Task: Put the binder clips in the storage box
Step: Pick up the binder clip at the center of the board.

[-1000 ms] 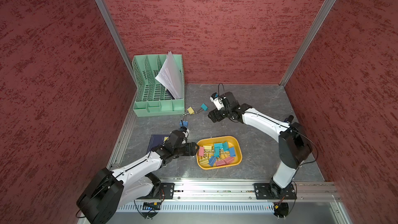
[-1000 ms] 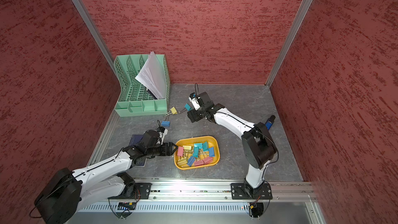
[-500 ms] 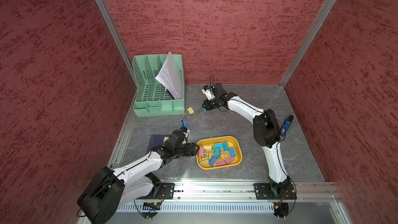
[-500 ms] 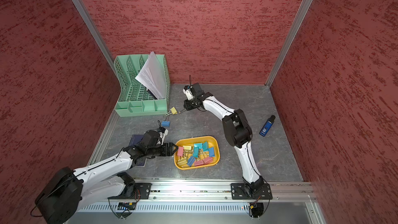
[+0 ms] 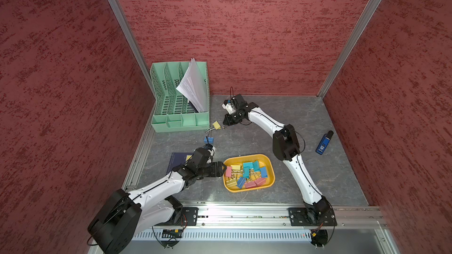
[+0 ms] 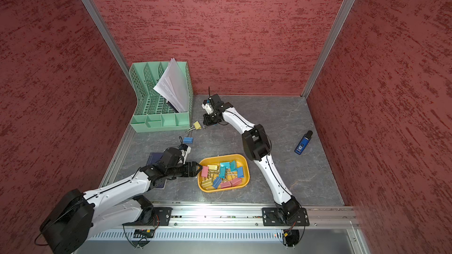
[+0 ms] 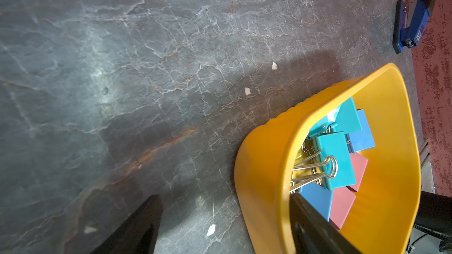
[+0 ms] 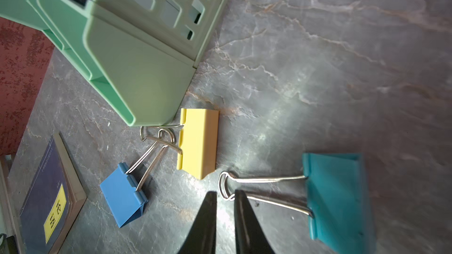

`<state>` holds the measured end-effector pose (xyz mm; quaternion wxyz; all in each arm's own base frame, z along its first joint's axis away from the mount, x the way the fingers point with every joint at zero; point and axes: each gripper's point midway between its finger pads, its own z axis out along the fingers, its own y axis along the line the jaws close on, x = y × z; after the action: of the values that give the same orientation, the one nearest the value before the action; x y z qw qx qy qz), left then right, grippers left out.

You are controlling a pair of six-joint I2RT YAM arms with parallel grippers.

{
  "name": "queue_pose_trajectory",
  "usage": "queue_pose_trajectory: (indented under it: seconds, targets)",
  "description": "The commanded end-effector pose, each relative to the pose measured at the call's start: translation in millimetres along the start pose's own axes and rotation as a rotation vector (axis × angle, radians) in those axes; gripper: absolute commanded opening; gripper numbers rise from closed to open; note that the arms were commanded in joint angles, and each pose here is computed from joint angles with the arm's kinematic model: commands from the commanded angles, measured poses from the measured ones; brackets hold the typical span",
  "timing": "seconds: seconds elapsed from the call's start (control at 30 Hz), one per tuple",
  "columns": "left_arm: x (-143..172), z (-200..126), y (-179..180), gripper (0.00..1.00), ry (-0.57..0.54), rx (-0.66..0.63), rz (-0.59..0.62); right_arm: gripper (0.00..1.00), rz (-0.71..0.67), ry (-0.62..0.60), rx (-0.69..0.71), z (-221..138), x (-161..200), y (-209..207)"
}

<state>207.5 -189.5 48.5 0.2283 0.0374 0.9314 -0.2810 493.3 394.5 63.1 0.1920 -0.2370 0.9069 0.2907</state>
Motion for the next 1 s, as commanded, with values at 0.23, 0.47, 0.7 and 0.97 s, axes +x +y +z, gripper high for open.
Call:
queue_pose_trajectory:
  seconds: [0.23, 0.47, 0.7, 0.97]
  targets:
    - [5.6, 1.3, 1.7, 0.84, 0.021, -0.006, 0.018, 0.15, 0.057, -0.010, 0.058, 9.3, -9.6, -0.1]
    - [5.4, 1.4, 1.8, 0.84, 0.021, -0.007, 0.018, 0.16, 0.080, 0.026, 0.085, 23.1, 3.5, -7.6]
    - [5.1, 2.0, 2.1, 0.84, 0.023, -0.009, 0.017, 0.16, 0.074, 0.102, 0.150, 27.2, 25.3, -20.0]
    - [5.4, 0.1, 2.1, 0.84, 0.017, -0.009, 0.016, 0.11, 0.027, 0.113, 0.252, -6.1, 49.8, -28.6]
